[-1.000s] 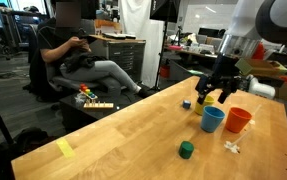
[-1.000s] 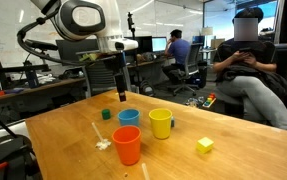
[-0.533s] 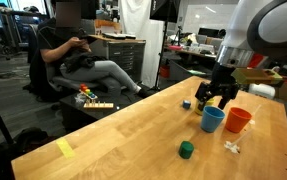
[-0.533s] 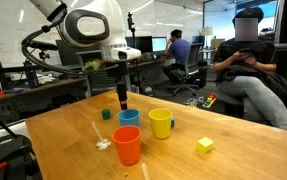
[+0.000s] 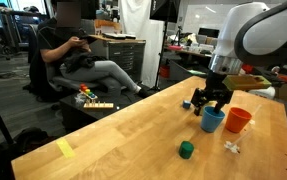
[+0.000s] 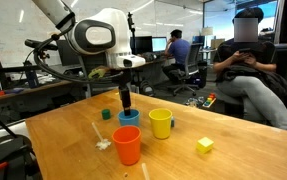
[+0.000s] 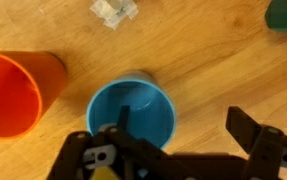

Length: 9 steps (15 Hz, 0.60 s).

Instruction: Stack the three cups

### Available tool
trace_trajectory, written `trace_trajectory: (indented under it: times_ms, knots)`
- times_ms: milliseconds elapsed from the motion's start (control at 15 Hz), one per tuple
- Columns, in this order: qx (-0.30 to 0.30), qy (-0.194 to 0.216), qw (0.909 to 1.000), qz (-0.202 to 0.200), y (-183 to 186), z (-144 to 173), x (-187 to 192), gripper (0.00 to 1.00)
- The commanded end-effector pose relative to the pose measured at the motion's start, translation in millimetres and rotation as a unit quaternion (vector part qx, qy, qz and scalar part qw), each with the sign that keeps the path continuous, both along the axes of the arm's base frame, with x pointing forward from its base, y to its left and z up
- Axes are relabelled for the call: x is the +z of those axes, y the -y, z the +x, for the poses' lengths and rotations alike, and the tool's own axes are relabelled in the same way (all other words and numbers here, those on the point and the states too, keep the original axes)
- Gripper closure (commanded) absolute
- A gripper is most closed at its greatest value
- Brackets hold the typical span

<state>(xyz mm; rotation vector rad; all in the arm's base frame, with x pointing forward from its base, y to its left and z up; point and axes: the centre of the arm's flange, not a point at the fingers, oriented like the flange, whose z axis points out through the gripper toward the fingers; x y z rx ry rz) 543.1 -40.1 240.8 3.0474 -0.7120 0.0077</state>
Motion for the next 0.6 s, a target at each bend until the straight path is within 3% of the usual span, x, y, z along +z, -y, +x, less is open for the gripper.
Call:
trace_trajectory:
  times_ms: [0,533]
  knots:
    - [-0.004,0.003,1.0,-0.006,-1,15,-3,0.32]
    - [-0.01,-0.01,0.9999,0.008,-9,3,-1,0.95]
